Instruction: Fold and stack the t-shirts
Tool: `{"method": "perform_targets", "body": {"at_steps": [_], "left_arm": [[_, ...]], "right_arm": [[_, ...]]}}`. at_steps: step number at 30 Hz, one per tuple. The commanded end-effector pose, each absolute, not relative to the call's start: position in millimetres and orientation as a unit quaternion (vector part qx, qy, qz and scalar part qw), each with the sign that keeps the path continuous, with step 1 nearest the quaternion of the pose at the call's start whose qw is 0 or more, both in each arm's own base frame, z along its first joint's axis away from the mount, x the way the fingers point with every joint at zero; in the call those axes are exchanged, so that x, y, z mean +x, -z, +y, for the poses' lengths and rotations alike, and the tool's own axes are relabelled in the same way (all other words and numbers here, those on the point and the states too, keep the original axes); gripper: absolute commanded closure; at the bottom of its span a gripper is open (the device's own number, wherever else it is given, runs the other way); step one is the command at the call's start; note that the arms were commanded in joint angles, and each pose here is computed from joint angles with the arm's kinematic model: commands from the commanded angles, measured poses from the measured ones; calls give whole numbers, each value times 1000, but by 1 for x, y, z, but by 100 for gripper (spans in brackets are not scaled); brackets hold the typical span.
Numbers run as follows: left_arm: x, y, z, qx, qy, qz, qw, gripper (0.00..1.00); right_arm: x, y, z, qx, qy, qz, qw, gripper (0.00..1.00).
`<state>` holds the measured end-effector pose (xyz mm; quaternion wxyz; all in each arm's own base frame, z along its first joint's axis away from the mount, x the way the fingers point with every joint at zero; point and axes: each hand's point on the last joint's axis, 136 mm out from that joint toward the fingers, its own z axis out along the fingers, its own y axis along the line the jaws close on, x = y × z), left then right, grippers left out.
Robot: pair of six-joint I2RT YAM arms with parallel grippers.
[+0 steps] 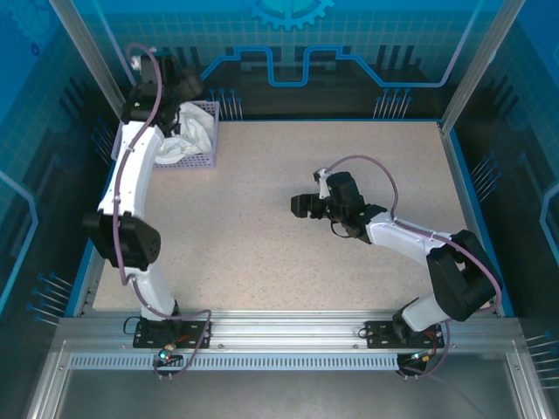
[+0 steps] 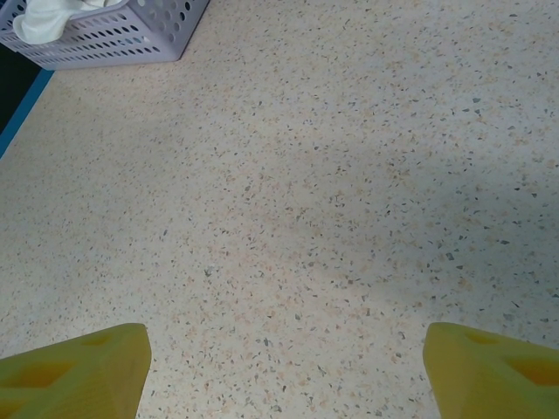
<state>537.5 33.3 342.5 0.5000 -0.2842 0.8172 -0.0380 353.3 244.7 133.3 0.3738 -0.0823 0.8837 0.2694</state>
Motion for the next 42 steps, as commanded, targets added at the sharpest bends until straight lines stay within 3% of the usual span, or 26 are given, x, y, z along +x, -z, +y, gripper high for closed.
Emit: {"method": "perform_targets", "body": {"at_steps": [1,11,18,20,25,26,27,31,35,39,42], "left_arm": [[533,-249,53,-339,32,857,386,1],[557,-144,92,-353,-37,904,239,1],[569,-105,104,-346,-47,910,223,5],[572,-103,102,-342,-41,912,225,17],[585,-126,97,-334,-13,906,260,80],[586,-137,97,-334,-12,902,272,93],[587,-150,97,-334,-14,898,286,100],[590,-237,84,-308,-16,871,381,100],[571,-375,41,-253,-8,814,523,100],[526,-495,-47,-154,37,752,639,100],[485,-538,-120,-77,94,733,669,100]], "right_arm": [[354,-140,252,-94,-274,880,375,17],[354,-137,254,-97,-274,882,370,17],[354,-136,254,-98,-274,883,369,17],[354,-135,254,-98,-274,883,368,17],[354,-133,255,-99,-273,884,365,17],[354,-133,254,-99,-273,884,365,17],[354,-133,255,-99,-274,884,365,17],[354,-133,255,-99,-273,885,364,17],[354,-133,253,-97,-270,886,365,17],[354,-139,247,-90,-259,886,375,17],[356,-164,237,-77,-237,882,399,17]]}}
